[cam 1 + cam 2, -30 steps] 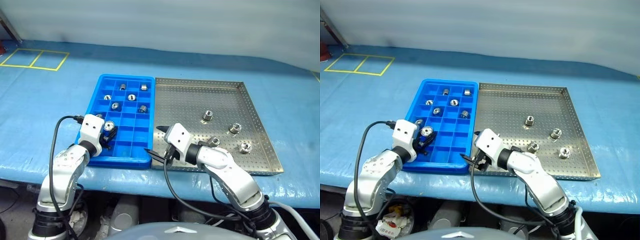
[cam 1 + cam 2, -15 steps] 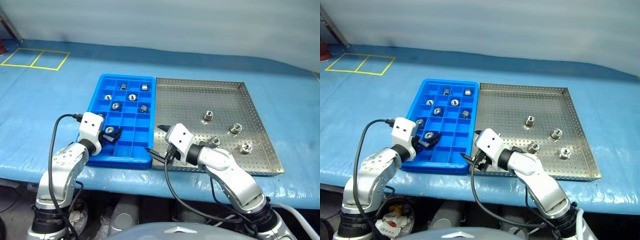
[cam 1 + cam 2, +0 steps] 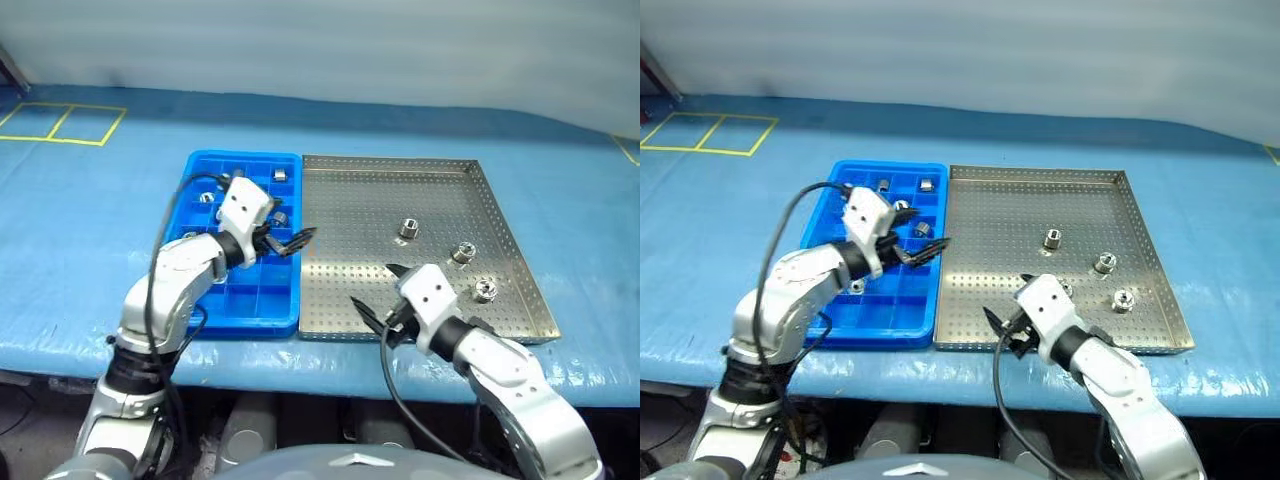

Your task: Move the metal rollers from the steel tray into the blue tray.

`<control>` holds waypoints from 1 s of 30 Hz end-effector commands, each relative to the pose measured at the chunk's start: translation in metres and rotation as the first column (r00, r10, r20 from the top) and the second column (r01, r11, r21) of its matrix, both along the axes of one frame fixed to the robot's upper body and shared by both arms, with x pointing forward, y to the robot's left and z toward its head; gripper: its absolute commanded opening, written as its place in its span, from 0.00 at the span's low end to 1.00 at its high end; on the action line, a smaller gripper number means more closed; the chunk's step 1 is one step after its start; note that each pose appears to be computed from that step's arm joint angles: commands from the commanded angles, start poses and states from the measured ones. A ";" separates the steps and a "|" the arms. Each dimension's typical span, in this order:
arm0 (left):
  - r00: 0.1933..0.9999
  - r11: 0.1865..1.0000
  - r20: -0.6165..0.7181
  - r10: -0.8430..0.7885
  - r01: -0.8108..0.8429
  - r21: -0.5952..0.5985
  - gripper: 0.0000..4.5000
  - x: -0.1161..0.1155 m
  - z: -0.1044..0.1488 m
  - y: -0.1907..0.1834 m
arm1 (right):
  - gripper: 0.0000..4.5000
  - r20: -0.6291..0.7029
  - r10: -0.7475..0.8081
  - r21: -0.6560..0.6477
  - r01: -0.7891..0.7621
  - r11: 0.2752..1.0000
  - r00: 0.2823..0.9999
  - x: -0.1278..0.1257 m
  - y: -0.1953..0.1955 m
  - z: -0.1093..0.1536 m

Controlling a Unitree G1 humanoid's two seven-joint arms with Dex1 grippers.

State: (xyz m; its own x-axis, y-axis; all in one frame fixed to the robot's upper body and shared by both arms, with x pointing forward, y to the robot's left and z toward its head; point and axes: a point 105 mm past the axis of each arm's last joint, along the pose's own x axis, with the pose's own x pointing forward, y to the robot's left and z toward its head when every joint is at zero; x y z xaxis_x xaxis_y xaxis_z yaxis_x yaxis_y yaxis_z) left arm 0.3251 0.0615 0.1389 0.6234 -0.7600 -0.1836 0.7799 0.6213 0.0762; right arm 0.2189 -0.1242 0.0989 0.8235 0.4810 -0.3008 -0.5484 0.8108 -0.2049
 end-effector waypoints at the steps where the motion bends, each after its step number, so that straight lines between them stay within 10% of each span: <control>1: 0.993 0.994 0.045 -0.106 0.105 0.016 1.00 0.000 0.005 -0.031 | 1.00 0.042 -0.068 0.000 0.068 0.998 0.997 -0.009 -0.009 0.012; 30: 0.908 0.893 -0.103 -0.406 0.418 0.167 1.00 -0.013 -0.082 -0.165 | 1.00 0.026 -0.384 0.021 0.383 0.923 0.923 -0.023 -0.041 -0.001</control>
